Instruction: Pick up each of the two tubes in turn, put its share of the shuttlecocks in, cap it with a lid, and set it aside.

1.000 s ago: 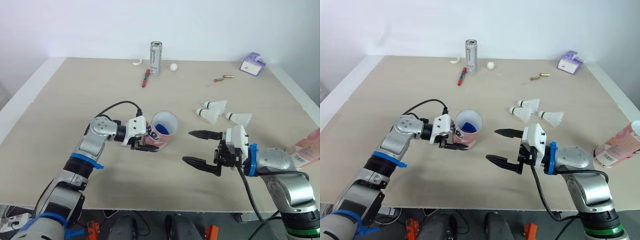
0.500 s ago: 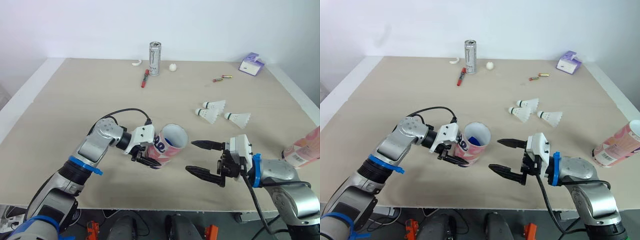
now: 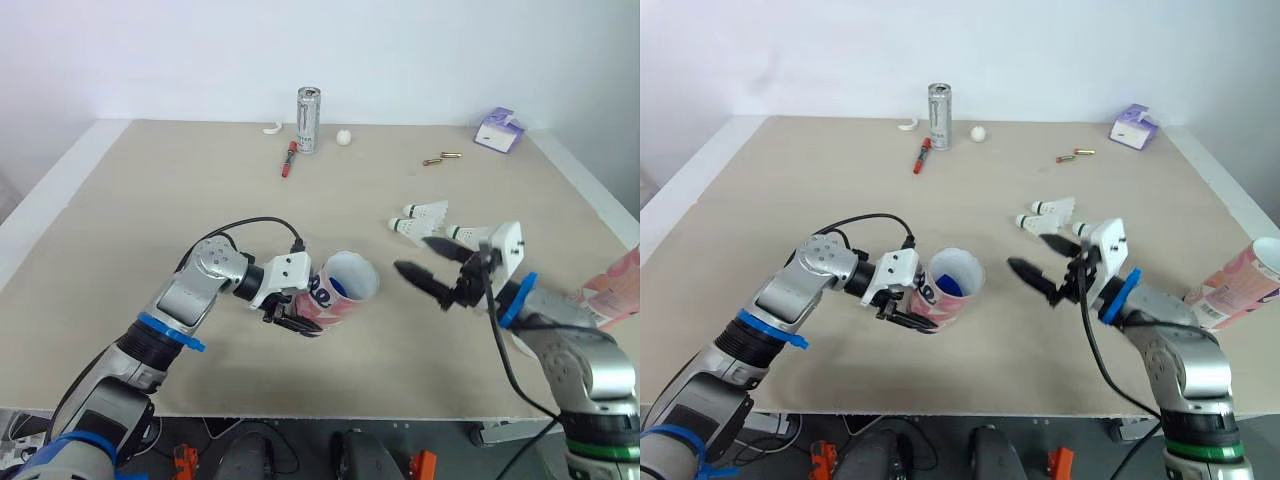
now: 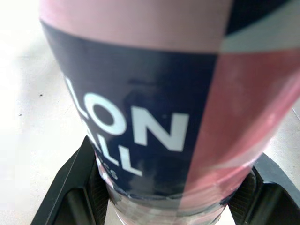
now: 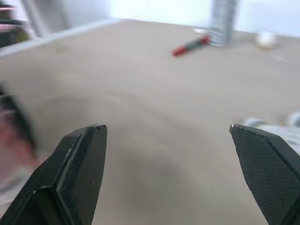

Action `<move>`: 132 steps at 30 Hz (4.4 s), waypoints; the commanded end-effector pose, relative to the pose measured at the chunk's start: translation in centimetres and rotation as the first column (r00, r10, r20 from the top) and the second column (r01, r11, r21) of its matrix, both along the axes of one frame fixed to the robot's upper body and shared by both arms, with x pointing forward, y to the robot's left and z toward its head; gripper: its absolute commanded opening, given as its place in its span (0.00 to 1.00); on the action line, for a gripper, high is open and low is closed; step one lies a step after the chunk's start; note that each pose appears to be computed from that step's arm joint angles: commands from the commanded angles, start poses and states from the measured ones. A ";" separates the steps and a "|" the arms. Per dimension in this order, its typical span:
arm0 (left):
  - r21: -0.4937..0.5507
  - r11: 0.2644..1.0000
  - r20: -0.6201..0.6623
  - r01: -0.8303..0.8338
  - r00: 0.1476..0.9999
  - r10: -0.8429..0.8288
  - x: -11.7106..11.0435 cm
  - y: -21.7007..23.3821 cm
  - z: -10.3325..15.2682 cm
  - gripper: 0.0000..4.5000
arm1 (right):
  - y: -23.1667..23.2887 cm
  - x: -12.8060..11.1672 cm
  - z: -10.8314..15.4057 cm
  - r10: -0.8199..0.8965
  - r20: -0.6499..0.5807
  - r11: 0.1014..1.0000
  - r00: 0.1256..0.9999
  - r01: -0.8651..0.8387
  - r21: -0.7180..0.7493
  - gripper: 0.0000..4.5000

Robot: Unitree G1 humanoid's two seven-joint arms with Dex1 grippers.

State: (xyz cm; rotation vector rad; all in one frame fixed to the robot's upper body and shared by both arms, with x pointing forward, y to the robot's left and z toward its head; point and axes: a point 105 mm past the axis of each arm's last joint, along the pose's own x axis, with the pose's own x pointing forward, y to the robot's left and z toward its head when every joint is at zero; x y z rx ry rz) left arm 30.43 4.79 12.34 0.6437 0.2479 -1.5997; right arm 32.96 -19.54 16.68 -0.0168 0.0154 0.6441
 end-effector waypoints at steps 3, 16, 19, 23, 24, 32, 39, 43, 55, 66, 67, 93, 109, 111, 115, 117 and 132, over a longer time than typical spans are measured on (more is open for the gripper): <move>0.047 0.999 -0.013 0.012 1.000 -0.011 -0.4 0.0 -0.7 0.59 | -0.8 4.0 0.1 -0.112 -0.017 0.993 0.994 0.112 -0.042 1.00; 0.032 0.999 -0.010 -0.015 1.000 0.015 -0.5 0.0 -0.3 0.59 | -1.8 7.0 0.2 -0.178 -0.048 0.984 0.983 0.177 -0.015 1.00; 0.025 0.999 -0.023 -0.024 0.999 0.025 -0.5 0.1 -0.3 0.59 | -1.1 6.4 0.5 -0.150 -0.036 0.989 0.988 0.149 -0.019 1.00; 0.015 1.000 -0.032 -0.024 0.999 0.024 -0.6 -0.2 -0.3 0.59 | -0.5 5.8 0.4 -0.130 -0.023 0.990 0.991 0.129 -0.051 1.00; 0.014 1.000 -0.035 -0.023 0.999 0.023 -0.6 -0.2 -0.3 0.59 | -0.4 5.7 0.6 -0.129 -0.013 0.990 0.992 0.128 -0.055 1.00; 0.010 1.000 -0.041 -0.026 0.999 0.026 -0.6 -0.3 -0.4 0.59 | -1.8 4.7 2.0 -0.209 0.034 0.976 0.977 0.210 -0.050 1.00; 0.008 1.000 -0.043 -0.025 0.999 0.025 -0.6 -0.4 -0.4 0.59 | -4.0 5.0 0.0 -0.308 -0.038 0.951 0.951 0.306 -0.041 1.00; 0.010 1.000 -0.044 -0.027 0.999 0.027 -0.7 -0.3 -0.5 0.59 | -3.4 5.3 -0.6 -0.276 -0.056 0.961 0.959 0.274 -0.044 1.00; 0.009 0.999 -0.051 -0.044 0.998 0.045 -0.8 0.0 -0.7 0.59 | -1.1 6.9 -1.5 -0.196 -0.106 0.981 0.975 0.195 -0.025 1.00; 0.004 0.999 -0.054 -0.054 0.997 0.054 -0.9 -0.2 -1.1 0.59 | 1.0 9.0 -1.5 -0.142 -0.118 0.990 0.983 0.142 -0.007 0.69; 0.004 0.998 -0.055 -0.055 0.997 0.055 -0.9 -0.2 -1.1 0.59 | 1.1 9.0 -1.5 -0.141 -0.117 0.990 0.983 0.141 -0.008 0.66; 0.011 0.998 -0.069 -0.055 0.996 0.055 -0.4 -0.3 -1.3 0.59 | 1.0 1.6 3.6 0.014 0.115 0.989 0.993 0.003 -0.151 0.01; 0.022 0.999 -0.095 -0.039 0.995 0.041 -0.3 -0.3 -1.4 0.59 | 6.3 -9.7 10.7 0.676 0.240 0.563 0.697 -0.279 -0.778 0.01; 0.022 0.999 -0.097 -0.038 0.994 0.040 -0.4 -0.3 -1.4 0.59 | 6.5 -9.9 10.5 0.695 0.217 0.530 0.685 -0.284 -0.799 0.01; 0.020 0.999 -0.099 -0.039 0.994 0.041 -0.5 -0.4 -1.5 0.59 | 6.9 -10.1 9.6 0.729 0.178 0.479 0.661 -0.306 -0.823 0.01; 0.020 0.999 -0.099 -0.039 0.994 0.041 -0.5 -0.4 -1.5 0.59 | 7.0 -10.1 9.2 0.743 0.168 0.454 0.648 -0.304 -0.837 0.01; 0.026 0.999 -0.095 -0.044 0.994 0.046 -0.6 -0.2 -1.5 0.59 | 8.0 -9.8 10.5 0.690 0.213 0.602 0.691 -0.386 -0.699 0.84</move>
